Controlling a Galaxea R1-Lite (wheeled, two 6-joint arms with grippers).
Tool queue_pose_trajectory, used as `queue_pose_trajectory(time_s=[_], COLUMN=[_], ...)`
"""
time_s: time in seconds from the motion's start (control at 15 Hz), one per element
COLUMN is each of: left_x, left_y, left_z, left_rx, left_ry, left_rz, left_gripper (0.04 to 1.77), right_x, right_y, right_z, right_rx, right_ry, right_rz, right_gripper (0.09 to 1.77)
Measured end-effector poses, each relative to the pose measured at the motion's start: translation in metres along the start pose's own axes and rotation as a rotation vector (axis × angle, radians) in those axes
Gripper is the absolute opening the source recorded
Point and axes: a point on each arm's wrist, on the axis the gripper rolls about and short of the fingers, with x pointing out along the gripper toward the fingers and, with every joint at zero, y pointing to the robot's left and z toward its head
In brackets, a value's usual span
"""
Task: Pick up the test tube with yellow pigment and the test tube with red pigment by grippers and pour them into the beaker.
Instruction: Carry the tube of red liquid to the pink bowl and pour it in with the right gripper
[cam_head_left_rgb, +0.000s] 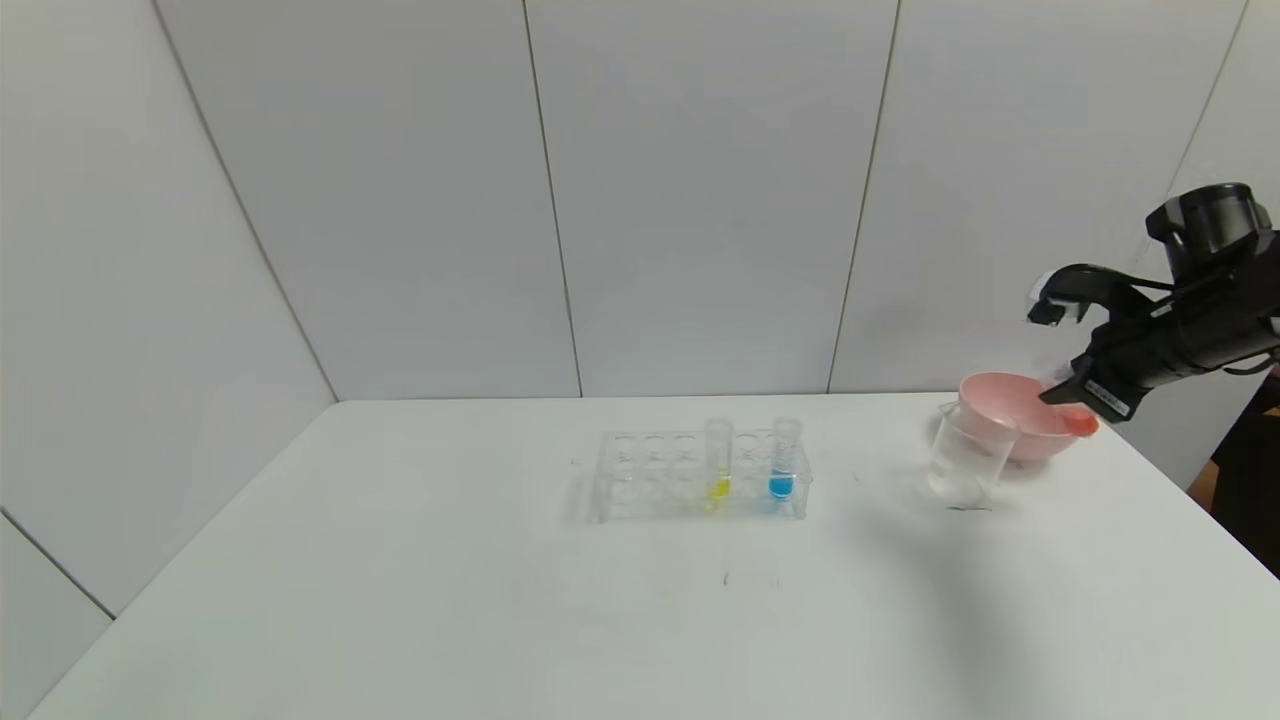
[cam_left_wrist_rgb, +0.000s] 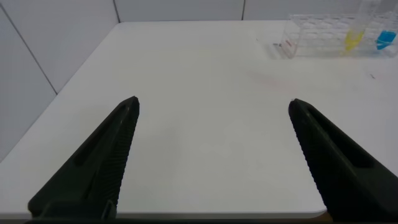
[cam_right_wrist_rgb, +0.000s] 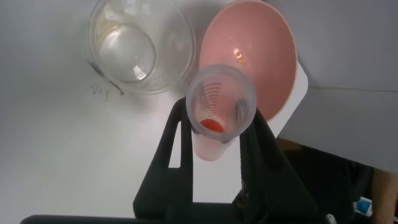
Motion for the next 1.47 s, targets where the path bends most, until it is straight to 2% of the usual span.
queue_pose_trajectory(time_s=[0.27, 0.8, 1.0, 1.27, 1.47], left_x=[0.0, 0.0, 0.0, 0.0, 0.0], left_y=[0.0, 0.0, 0.0, 0.0, 0.0], left_z=[0.0, 0.0, 0.0, 0.0, 0.0], left_rx=[0.0, 0.0, 0.0, 0.0, 0.0], left_ry=[0.0, 0.0, 0.0, 0.0, 0.0], left_rz=[0.0, 0.0, 0.0, 0.0, 0.0], left_gripper=[1.72, 1.72, 1.72, 1.72, 1.72], right_x=[-0.009, -0.012, -0.01, -0.012, -0.009], right_y=[-0.003, 0.003, 0.008, 0.016, 0.017], right_z=[-0.001, 0.004, 0.01, 0.023, 0.035], right_rx=[-0.087, -0.138, -0.161, -0.214, -0.256], right_ry=[0.008, 0.01, 0.021, 0.125, 0.169], right_rz=[0.013, 0.033, 0.062, 0.07, 0.043], right_gripper=[0.5, 0.5, 0.5, 0.5, 0.5])
